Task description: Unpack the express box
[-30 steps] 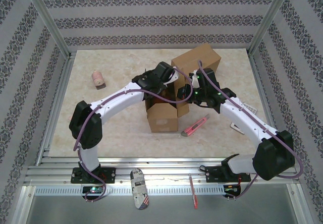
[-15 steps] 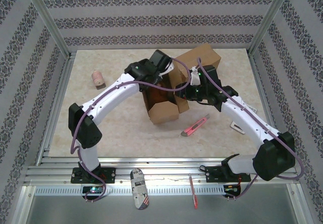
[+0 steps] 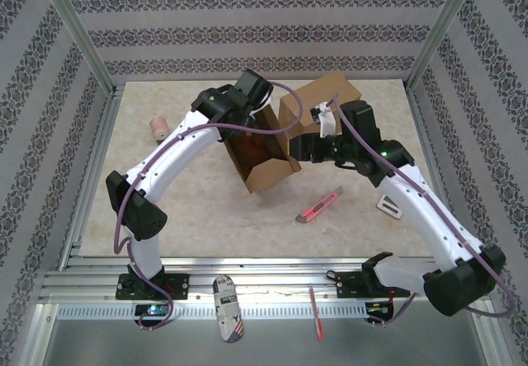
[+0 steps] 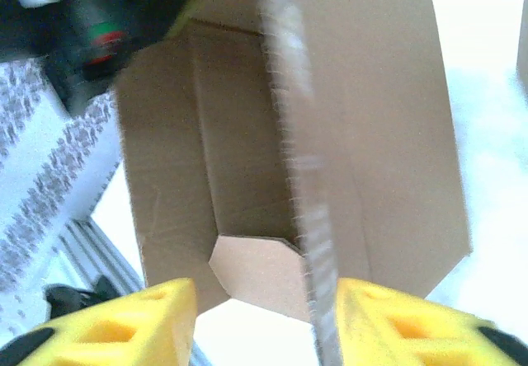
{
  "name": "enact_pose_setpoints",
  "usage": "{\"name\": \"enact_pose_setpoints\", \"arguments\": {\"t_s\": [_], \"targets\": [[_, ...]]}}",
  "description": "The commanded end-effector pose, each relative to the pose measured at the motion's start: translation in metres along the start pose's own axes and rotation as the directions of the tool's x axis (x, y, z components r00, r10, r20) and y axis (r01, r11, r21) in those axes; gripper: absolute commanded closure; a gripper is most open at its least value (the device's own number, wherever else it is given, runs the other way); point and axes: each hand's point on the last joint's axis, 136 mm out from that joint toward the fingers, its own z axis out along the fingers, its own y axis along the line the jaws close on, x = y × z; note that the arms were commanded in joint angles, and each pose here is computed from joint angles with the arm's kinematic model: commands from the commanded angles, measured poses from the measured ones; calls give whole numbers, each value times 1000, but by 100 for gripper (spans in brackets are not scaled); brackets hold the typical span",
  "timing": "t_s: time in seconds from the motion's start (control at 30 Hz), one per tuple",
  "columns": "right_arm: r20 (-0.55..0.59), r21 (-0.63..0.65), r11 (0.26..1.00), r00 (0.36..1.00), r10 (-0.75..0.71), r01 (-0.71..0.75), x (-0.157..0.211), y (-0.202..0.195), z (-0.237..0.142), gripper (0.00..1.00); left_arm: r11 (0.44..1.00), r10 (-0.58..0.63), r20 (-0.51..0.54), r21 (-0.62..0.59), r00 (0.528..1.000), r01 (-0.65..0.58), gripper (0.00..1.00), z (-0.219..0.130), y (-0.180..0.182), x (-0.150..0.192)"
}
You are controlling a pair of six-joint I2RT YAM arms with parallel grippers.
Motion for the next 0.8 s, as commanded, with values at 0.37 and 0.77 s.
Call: {"name": "enact_pose_setpoints", "arguments": {"t_s": [0.37, 0.77], "targets": [[62, 188, 717, 720, -691, 671, 7, 39, -9, 100, 986, -89, -54, 135, 995, 96, 100, -1, 0, 12], [-25, 210, 510, 526, -850, 834, 21, 60, 43, 100, 978, -102, -46, 176, 994, 109, 100, -9, -1, 11]]}}
